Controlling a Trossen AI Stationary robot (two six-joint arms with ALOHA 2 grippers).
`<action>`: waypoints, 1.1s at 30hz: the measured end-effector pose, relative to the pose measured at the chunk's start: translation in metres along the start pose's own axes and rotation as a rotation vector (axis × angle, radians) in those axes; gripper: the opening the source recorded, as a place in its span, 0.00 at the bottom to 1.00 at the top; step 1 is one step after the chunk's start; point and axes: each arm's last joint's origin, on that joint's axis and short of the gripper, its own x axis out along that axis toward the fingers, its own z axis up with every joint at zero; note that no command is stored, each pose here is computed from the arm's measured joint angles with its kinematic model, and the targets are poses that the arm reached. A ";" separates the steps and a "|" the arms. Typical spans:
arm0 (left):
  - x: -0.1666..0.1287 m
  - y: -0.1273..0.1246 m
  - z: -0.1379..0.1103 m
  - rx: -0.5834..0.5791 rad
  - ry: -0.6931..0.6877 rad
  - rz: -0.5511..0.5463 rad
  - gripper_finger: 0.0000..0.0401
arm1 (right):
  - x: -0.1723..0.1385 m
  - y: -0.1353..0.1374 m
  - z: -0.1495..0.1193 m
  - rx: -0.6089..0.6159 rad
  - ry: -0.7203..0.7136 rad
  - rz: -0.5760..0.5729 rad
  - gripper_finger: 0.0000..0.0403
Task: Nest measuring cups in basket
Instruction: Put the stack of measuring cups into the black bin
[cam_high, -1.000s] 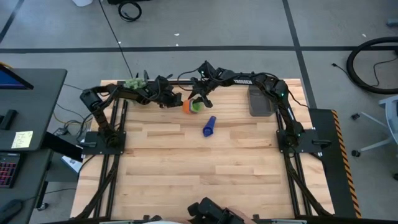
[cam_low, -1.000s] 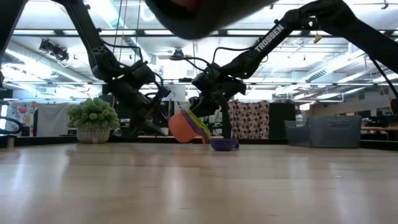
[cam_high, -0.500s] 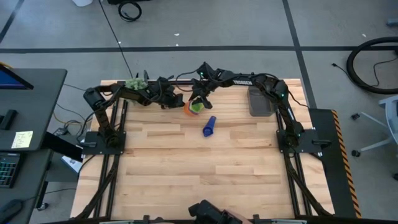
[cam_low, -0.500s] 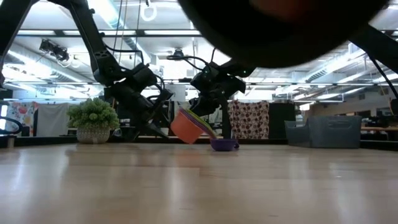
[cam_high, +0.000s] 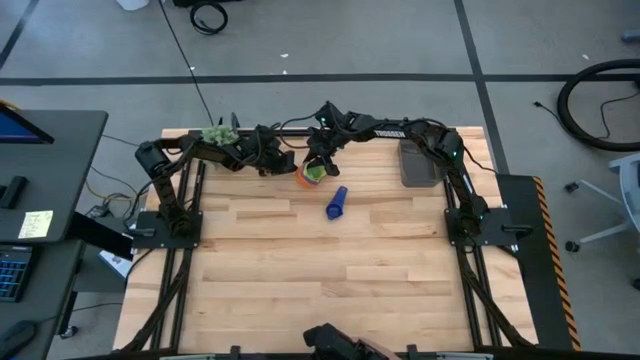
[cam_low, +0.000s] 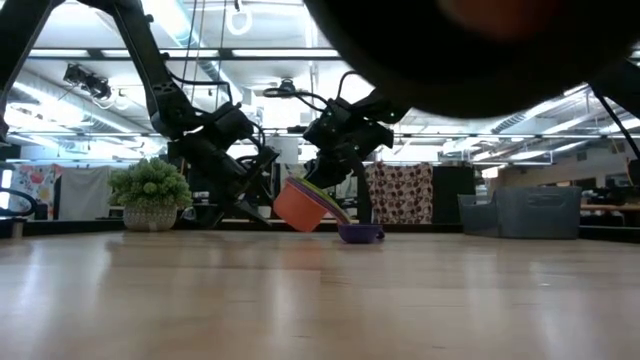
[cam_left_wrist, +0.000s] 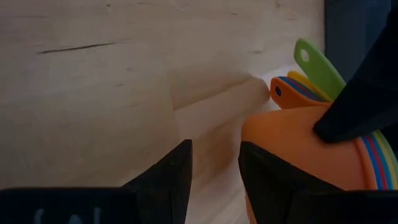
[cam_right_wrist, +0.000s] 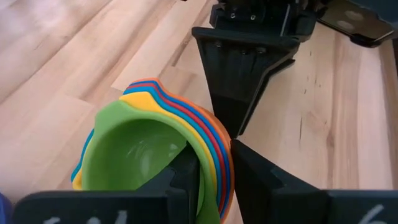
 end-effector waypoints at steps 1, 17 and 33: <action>0.000 0.000 0.000 -0.003 -0.002 -0.001 0.35 | 0.000 0.000 0.000 -0.001 0.000 -0.001 0.21; -0.006 0.000 0.010 -0.005 0.015 -0.067 0.35 | -0.004 0.000 0.000 0.051 0.106 -0.004 0.21; -0.013 0.009 0.019 -0.003 0.016 -0.073 0.35 | -0.017 -0.002 0.007 0.102 0.246 -0.040 0.21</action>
